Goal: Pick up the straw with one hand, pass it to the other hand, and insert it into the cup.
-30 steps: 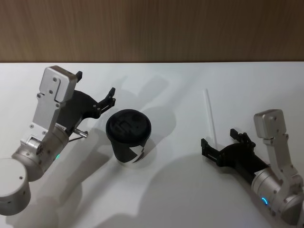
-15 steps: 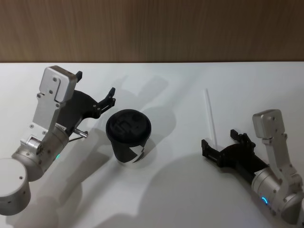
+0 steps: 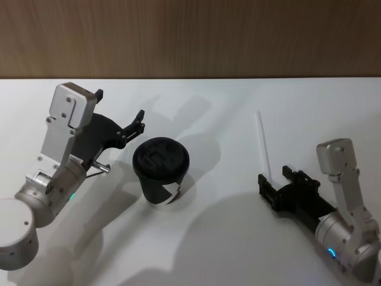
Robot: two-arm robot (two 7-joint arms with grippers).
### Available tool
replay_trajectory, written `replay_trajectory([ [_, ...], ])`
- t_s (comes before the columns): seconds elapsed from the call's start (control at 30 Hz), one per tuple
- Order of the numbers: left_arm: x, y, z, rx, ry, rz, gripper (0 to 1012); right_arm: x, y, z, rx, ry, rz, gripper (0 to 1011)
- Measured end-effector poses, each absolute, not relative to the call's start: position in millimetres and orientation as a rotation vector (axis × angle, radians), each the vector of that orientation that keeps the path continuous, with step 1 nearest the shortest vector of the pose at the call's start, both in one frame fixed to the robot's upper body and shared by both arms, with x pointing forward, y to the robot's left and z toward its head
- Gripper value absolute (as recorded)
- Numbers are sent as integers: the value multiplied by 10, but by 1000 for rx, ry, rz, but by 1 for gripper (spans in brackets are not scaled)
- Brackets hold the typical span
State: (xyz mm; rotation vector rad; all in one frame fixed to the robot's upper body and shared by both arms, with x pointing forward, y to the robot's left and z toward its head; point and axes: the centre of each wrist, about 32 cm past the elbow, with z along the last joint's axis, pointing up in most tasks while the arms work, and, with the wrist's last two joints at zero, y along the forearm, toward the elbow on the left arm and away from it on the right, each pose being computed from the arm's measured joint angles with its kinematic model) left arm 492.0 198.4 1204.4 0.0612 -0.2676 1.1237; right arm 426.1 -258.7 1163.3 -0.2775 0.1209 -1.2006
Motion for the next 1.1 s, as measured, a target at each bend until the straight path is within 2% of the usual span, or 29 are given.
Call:
replay_trajectory([
  [0.07, 4920, 1984, 12044, 61, -268, 1124, 1003, 4251, -2586, 11629, -279, 125, -1197, 592],
  [0.3, 4920, 1984, 12044, 61, -268, 1124, 1003, 4232, -2587, 11615, -282, 132, -1182, 366],
  [0.37, 4920, 1984, 12044, 61, -268, 1124, 1003, 4227, -2586, 11611, -283, 133, -1178, 333],
  [0.43, 4920, 1984, 12044, 61, -268, 1124, 1003, 4222, -2585, 11608, -283, 135, -1171, 247],
  [0.63, 4920, 1984, 12044, 61, -268, 1124, 1003, 4208, -2581, 11601, -285, 137, -1157, 77],
  [1.1, 4920, 1984, 12044, 61, -268, 1124, 1003, 4182, -2570, 11588, -261, 115, -1168, 2],
])
